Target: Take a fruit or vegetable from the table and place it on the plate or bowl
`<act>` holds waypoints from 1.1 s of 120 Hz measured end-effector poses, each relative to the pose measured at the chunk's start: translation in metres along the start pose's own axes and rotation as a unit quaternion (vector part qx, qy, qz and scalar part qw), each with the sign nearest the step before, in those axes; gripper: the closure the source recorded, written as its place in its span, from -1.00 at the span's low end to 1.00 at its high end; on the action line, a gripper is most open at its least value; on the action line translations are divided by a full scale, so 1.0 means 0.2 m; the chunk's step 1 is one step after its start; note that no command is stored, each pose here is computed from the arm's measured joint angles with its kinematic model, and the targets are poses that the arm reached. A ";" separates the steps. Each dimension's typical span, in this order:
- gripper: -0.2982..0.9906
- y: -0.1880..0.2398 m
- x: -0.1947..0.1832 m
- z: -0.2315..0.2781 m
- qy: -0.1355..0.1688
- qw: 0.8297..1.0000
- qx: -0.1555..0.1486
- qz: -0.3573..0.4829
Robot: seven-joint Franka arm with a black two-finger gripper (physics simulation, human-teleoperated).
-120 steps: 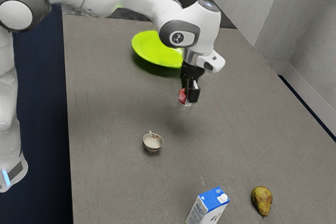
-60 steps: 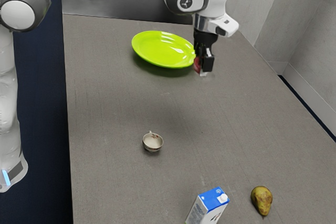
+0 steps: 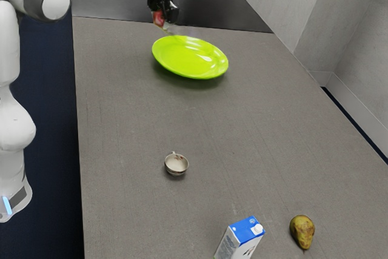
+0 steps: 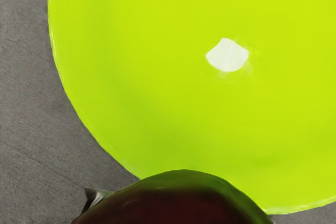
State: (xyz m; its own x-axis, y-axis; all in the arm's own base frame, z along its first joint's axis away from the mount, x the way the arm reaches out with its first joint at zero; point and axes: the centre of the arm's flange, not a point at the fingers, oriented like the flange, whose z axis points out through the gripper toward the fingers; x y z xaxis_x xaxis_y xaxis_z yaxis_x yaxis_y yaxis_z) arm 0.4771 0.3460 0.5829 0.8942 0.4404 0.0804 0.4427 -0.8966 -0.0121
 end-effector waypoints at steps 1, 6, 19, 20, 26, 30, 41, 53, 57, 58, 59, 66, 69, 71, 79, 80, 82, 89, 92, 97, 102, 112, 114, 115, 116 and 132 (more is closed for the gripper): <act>0.05 -0.06 -0.01 0.00 0.000 1.000 0.000 -0.009; 0.04 -0.27 -0.04 0.01 0.000 0.999 0.000 -0.042; 0.05 -0.18 0.00 -0.01 0.004 1.000 -0.005 -0.018; 0.05 -0.15 0.00 -0.01 0.004 1.000 -0.006 -0.012; 0.05 0.02 0.04 -0.01 0.005 1.000 -0.009 0.021; 0.06 0.12 0.05 -0.01 0.006 0.999 -0.011 0.040; 0.06 0.26 0.07 0.00 0.003 0.997 -0.014 0.070; 0.06 0.23 0.07 0.01 0.002 0.997 -0.015 0.070; 0.06 0.21 0.07 0.01 0.002 0.998 -0.015 0.069; 0.06 0.21 0.07 0.01 0.002 0.998 -0.015 0.069; 0.06 0.21 0.07 0.01 0.003 0.998 -0.015 0.069; 0.05 0.20 0.07 0.01 0.003 0.997 -0.015 0.070; 0.05 0.21 0.08 0.01 0.004 0.997 -0.015 0.072; 0.05 0.21 0.10 0.01 0.006 0.997 -0.014 0.074; 0.05 0.22 0.20 -0.01 0.017 0.996 -0.011 0.081; 0.05 0.22 0.21 -0.01 0.019 0.996 -0.011 0.082; 0.05 0.23 0.23 -0.01 0.022 0.996 -0.010 0.084; 0.05 0.23 0.31 -0.01 0.029 0.996 -0.007 0.088; 0.05 0.23 0.34 0.00 0.032 0.995 -0.006 0.090; 0.05 0.22 0.40 0.03 0.034 0.995 -0.005 0.093; 0.05 0.23 0.45 0.09 0.031 0.995 -0.008 0.097; 0.06 0.23 0.54 0.22 0.023 0.994 -0.021 0.105; 0.06 0.22 0.55 0.24 0.023 0.994 -0.023 0.106; 0.05 0.22 0.55 0.24 0.022 0.994 -0.024 0.106; 0.05 0.22 0.56 0.25 0.022 0.994 -0.025 0.107; -0.16 0.21 0.58 0.33 0.013 0.993 -0.031 0.113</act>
State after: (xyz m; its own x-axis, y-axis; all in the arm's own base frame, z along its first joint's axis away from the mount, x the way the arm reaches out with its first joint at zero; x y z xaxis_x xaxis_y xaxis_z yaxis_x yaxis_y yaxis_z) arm 0.6031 0.3617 0.5265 0.9680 0.2268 0.1074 0.2251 -0.9739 0.0282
